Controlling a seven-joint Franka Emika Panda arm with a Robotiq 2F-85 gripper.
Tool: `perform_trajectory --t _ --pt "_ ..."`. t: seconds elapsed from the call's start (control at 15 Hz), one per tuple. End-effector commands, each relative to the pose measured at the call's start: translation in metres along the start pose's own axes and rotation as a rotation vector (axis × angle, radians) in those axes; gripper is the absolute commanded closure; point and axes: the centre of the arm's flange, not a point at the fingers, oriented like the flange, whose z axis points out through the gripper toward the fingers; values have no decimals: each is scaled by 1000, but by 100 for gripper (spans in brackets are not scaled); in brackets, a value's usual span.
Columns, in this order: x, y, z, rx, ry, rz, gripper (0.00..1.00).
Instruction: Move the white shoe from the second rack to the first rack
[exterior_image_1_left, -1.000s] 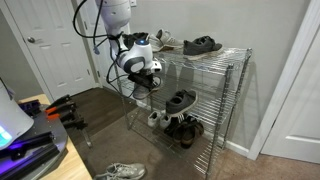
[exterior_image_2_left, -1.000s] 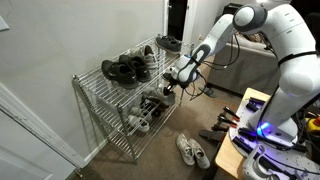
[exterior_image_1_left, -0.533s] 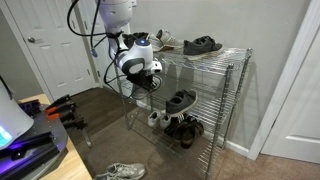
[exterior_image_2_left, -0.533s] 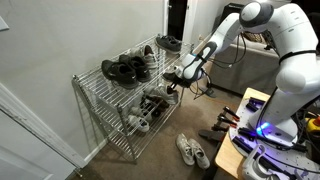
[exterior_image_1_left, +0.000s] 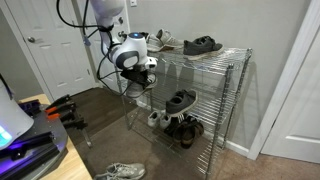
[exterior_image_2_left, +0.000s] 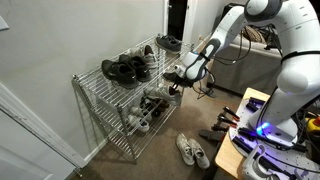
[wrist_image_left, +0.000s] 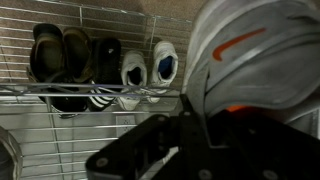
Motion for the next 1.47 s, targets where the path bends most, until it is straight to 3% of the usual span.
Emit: perform_trajectory --t 0.0,0.27,0.53,0.8,1.4 --pt "-5 -35 -52 -109 -61 -7 95" --pt "-12 -58 -80 -196 -131 -12 95" --pt "1 -64 -107 -299 -320 24 95" --pt "14 -70 -134 -385 -450 54 95" --pt "39 -89 -189 -451 -705 76 94"
